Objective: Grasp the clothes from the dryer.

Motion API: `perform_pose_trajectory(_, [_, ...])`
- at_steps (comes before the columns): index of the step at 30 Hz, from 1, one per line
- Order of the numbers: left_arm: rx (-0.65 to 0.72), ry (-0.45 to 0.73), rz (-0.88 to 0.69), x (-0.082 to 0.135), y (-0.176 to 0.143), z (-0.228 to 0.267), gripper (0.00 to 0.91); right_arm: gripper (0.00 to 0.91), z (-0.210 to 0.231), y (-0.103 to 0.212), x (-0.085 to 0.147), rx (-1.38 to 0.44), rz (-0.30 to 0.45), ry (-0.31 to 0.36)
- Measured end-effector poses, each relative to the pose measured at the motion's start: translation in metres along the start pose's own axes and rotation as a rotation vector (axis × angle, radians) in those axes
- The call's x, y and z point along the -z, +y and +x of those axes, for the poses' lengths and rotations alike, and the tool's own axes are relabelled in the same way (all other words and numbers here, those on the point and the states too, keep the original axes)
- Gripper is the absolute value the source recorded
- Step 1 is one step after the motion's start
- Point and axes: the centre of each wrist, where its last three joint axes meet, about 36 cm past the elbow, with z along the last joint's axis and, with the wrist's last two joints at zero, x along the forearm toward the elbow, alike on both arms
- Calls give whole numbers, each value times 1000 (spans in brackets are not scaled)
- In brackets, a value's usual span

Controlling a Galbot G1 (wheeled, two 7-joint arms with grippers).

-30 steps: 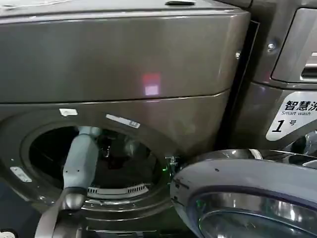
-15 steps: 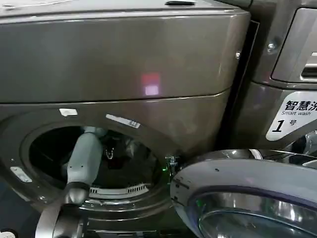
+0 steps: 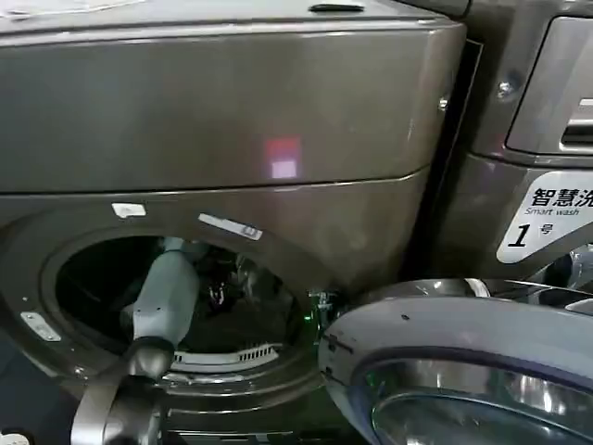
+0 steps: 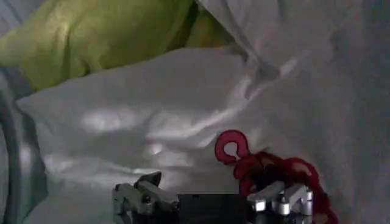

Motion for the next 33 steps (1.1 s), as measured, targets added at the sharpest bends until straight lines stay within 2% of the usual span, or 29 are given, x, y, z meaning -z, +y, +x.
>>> perform_pose_trajectory(11, [-49, -27, 45, -12, -8, -19, 907, 907, 2, 2, -1, 3, 0, 1])
perform_pose_trajectory(12, [-51, -28, 49, -13, -8, -19, 250, 907, 2, 1, -1, 3, 1, 1])
perform_pose_trajectory(13, [-52, -30, 51, -13, -8, -19, 137, 907, 2, 1, -1, 3, 1, 1])
perform_pose_trajectory(14, [-54, -32, 52, -13, -8, -19, 102, 907, 2, 1, -1, 3, 1, 2])
perform_pose_trajectory(23, [-69, -55, 64, -14, -9, -20, 34, 907, 2, 1, -1, 3, 4, 2])
perform_pose_trajectory(33, [-71, -72, 75, -15, -10, -20, 0, 907, 2, 3, -3, 8, 2, 4])
